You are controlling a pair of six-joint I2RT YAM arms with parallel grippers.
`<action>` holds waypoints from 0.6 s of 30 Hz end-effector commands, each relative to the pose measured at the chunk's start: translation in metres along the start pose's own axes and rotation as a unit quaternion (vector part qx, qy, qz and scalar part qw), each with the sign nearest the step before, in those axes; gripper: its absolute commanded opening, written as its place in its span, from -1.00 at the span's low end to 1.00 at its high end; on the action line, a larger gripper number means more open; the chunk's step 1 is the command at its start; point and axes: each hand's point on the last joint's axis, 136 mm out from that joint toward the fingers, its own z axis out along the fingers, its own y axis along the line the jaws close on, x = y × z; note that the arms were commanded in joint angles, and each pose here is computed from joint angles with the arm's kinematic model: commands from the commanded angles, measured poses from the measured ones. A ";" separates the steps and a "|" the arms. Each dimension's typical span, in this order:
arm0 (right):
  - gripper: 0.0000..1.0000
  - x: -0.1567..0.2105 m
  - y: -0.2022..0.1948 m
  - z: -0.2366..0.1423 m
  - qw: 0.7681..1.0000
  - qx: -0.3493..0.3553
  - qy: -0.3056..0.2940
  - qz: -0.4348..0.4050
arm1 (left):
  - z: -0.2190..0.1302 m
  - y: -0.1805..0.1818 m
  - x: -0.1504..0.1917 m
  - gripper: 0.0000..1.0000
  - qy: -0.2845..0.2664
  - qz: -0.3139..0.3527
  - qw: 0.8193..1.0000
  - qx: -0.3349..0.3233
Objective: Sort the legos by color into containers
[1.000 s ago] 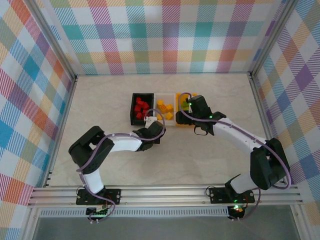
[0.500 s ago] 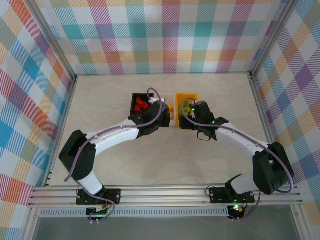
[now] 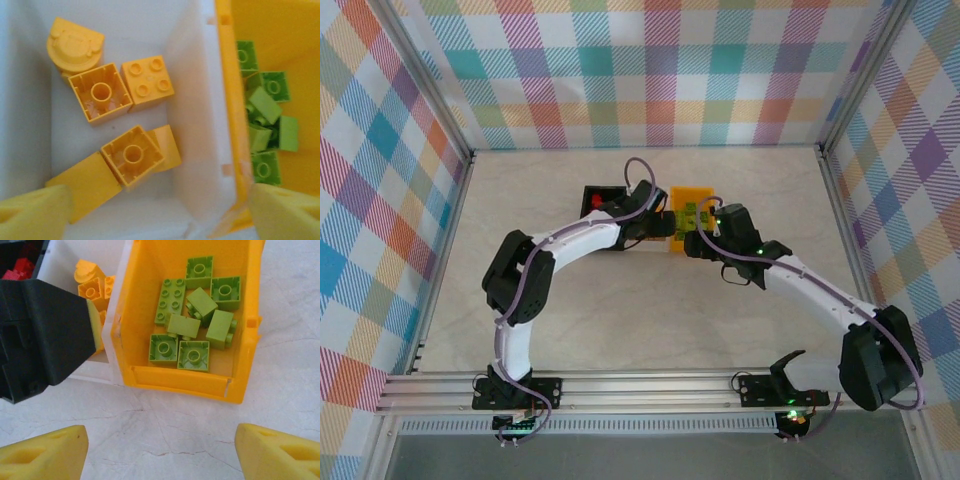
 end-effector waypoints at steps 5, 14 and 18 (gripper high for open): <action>0.73 -0.012 -0.004 -0.022 0.999 -0.003 -0.039 0.011 | -0.116 0.013 -0.040 1.00 -0.130 -0.026 0.991 0.038; 0.99 -0.015 -0.030 -0.038 0.994 0.047 -0.096 0.029 | -0.197 0.137 -0.041 1.00 -0.299 -0.020 0.951 -0.073; 0.99 -0.015 -0.042 -0.039 0.990 0.075 -0.111 0.041 | -0.198 0.207 -0.043 1.00 -0.293 -0.011 0.937 -0.191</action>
